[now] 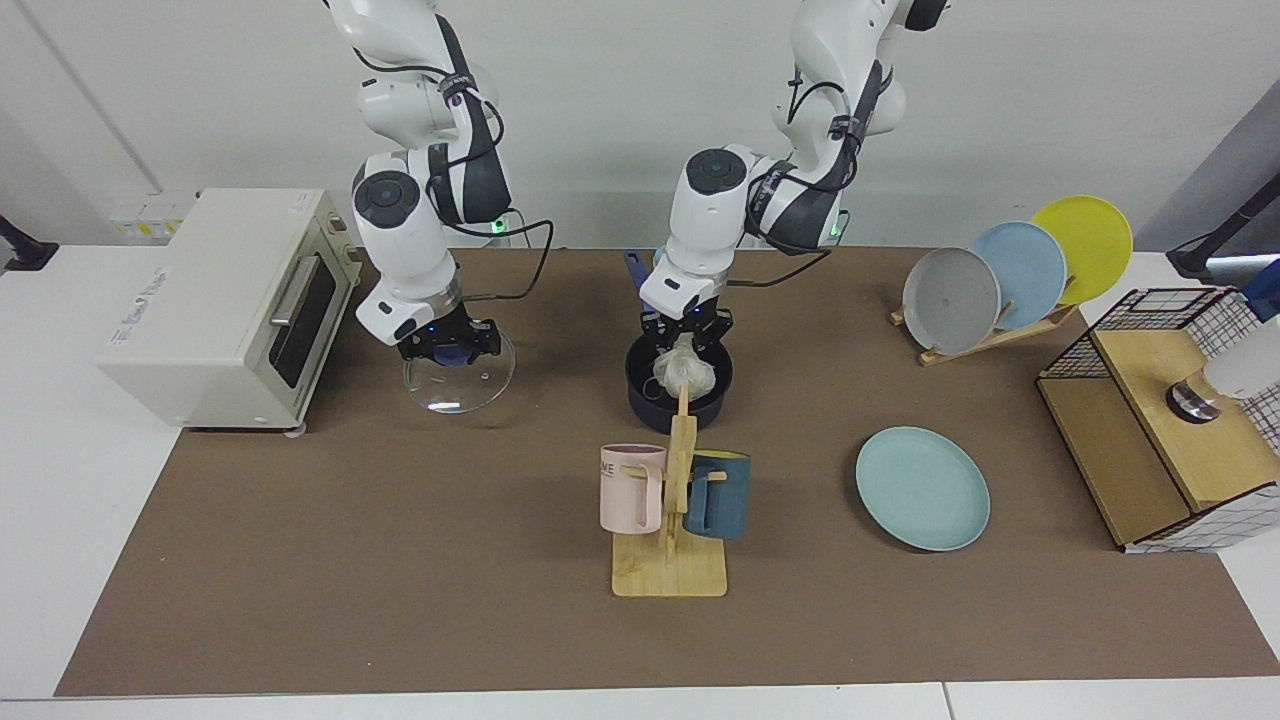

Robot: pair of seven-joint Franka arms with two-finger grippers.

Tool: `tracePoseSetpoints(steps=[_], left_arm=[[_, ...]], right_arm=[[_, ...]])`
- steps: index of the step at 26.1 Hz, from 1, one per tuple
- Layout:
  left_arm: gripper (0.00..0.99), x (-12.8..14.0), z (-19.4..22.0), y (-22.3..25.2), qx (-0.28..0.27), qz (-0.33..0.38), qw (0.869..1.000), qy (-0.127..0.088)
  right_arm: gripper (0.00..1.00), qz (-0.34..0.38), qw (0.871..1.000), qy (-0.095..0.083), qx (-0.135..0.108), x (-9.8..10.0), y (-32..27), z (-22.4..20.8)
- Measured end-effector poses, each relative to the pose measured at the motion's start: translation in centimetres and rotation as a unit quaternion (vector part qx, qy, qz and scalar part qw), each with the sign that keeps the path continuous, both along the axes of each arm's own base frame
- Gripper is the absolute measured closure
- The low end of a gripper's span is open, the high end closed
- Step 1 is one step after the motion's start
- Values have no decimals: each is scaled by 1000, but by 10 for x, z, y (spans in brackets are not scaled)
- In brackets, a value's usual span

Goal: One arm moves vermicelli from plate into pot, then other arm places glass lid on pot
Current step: 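Carry the vermicelli over the black saucepan with the left gripper, then release the vermicelli into the saucepan and withdraw the left gripper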

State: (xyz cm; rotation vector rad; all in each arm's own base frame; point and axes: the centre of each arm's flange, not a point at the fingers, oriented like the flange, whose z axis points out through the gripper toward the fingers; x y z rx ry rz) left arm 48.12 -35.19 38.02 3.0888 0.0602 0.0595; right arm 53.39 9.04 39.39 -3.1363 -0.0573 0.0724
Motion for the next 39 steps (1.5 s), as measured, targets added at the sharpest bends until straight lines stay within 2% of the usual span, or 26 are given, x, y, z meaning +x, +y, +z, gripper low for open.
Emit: tracePoseSetpoints(steps=[4,7,8,9,11,13,17,20,23,28,31,35,39], left_arm=[[630,0,-17,-4,1,3,1000,11],[546,1,-19,-4,1,4,1000,12],[502,1,-18,-4,1,4,1000,11],[405,2,-17,-4,1,4,1000,10],[330,3,-16,-4,0,4,1000,9],[154,4,-14,-4,-1,5,1000,7],[0,8,-9,-2,-2,8,1000,2],[0,13,1,5,1,15,1000,-5],[0,26,29,25,16,37,999,-14],[0,44,95,81,52,88,994,-25],[0,52,127,118,51,97,993,-35],[0,63,162,182,11,95,995,-30],[0,70,185,240,-3,47,999,-17]], right_arm=[[564,9,1000,-22,5,-2,-2,26],[564,18,999,-26,7,-3,-5,42],[564,21,999,-24,7,-3,-6,47],[564,23,999,-23,7,-2,-8,54],[564,28,999,-22,7,0,-10,66],[564,30,999,-23,7,2,-12,77],[564,32,999,-24,8,4,-12,82],[564,34,999,-24,8,4,-10,82],[564,39,999,-23,7,3,-4,82],[564,39,999,-25,7,-1,18,83],[564,27,999,-28,7,-4,39,87],[564,8,999,-33,7,-13,83,92],[564,-13,999,-36,10,-21,127,95]])
